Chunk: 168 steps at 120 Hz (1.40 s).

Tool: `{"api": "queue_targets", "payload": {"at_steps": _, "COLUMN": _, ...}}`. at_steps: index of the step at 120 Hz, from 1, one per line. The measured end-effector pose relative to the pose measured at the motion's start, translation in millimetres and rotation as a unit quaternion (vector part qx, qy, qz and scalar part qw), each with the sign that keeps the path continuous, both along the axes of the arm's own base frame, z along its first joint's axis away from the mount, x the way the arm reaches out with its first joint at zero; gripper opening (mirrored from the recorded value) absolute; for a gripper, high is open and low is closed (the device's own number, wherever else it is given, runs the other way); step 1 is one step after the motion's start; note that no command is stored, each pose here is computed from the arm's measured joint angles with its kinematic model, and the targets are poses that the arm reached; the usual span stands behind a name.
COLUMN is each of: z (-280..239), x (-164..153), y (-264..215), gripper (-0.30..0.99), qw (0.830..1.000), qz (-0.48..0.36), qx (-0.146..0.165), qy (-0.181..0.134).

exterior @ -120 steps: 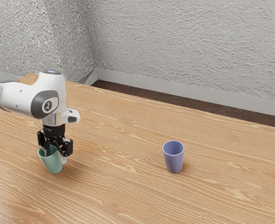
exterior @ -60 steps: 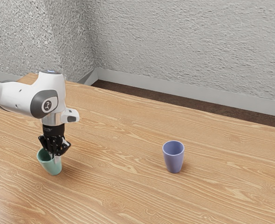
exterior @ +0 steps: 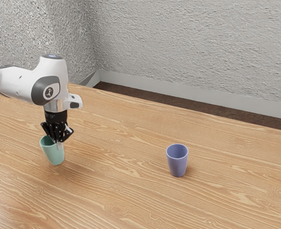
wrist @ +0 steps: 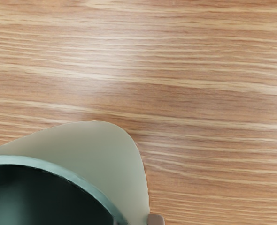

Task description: Place the left cup onto the right cup

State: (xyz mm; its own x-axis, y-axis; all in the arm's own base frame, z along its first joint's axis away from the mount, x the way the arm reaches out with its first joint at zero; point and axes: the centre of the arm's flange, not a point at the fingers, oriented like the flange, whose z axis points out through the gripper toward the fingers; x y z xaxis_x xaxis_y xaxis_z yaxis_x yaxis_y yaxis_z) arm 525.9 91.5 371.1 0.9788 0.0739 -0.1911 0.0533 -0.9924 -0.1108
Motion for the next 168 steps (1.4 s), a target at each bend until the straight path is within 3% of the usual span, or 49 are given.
{"api": "queue_targets", "payload": {"at_steps": 35, "z": 69.7, "x": 39.7, "y": -19.0, "gripper": -0.09, "qw": 0.999, "qz": -0.021, "qx": 0.019, "qy": -0.041}}
{"api": "queue_targets", "payload": {"at_steps": 89, "z": 88.9, "x": 109.4, "y": -102.8, "gripper": -0.09, "qw": 0.996, "qz": -0.076, "qx": 0.018, "qy": -0.040}}
{"api": "queue_targets", "payload": {"at_steps": 168, "z": 102.3, "x": 119.1, "y": -221.0, "gripper": -0.09, "qw": 0.986, "qz": -0.154, "qx": -0.010, "qy": -0.055}}
